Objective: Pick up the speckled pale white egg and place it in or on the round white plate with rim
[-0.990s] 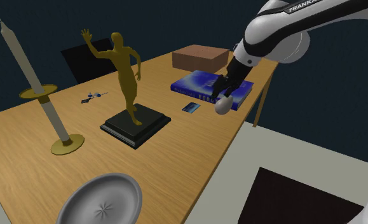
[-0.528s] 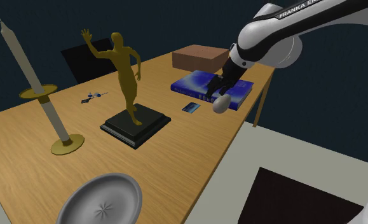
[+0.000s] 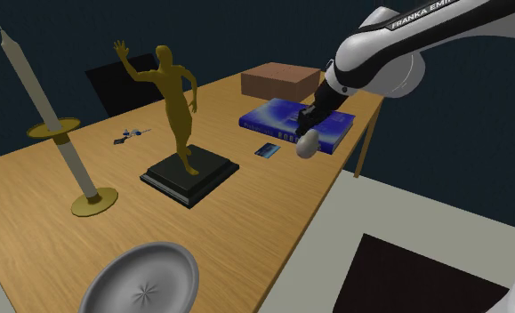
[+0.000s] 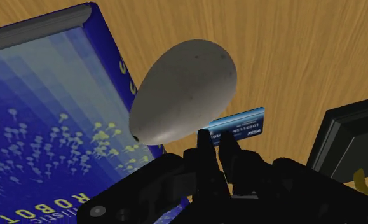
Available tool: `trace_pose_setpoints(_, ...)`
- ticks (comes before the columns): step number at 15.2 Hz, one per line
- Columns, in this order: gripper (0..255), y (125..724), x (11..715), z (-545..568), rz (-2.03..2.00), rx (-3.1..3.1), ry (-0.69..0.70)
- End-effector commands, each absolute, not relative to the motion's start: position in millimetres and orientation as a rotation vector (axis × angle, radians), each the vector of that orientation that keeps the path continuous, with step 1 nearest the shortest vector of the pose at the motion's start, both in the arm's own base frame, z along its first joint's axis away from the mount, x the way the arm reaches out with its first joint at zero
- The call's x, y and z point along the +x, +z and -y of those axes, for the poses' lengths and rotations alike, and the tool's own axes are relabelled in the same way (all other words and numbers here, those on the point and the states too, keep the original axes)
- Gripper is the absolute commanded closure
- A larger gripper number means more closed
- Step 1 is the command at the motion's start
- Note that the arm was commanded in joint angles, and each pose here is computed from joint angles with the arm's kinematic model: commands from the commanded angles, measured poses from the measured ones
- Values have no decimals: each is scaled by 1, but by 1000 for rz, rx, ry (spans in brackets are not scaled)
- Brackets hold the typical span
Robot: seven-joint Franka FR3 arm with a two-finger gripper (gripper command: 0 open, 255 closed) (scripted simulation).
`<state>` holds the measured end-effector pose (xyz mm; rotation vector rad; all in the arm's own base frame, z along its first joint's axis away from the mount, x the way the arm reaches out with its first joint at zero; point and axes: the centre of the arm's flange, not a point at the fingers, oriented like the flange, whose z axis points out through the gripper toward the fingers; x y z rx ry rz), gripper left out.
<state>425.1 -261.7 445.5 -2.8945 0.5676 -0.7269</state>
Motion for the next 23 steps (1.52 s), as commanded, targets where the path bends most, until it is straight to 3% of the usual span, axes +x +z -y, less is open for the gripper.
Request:
trace_pose_setpoints(1,255,425,421,252,-535,-2876,-546)
trace_pose_setpoints(5,255,428,433,246,-535,-2878,-546)
trace_pose_setpoints(6,255,444,436,251,-547,-2886,-664)
trace_pose_setpoints(7,0,444,436,251,-547,-2886,-664)
trace_pose_setpoints(10,0,435,375,264,-332,-2879,-998)
trace_pose_setpoints(23,0,403,399,264,-328,-2878,-1005)
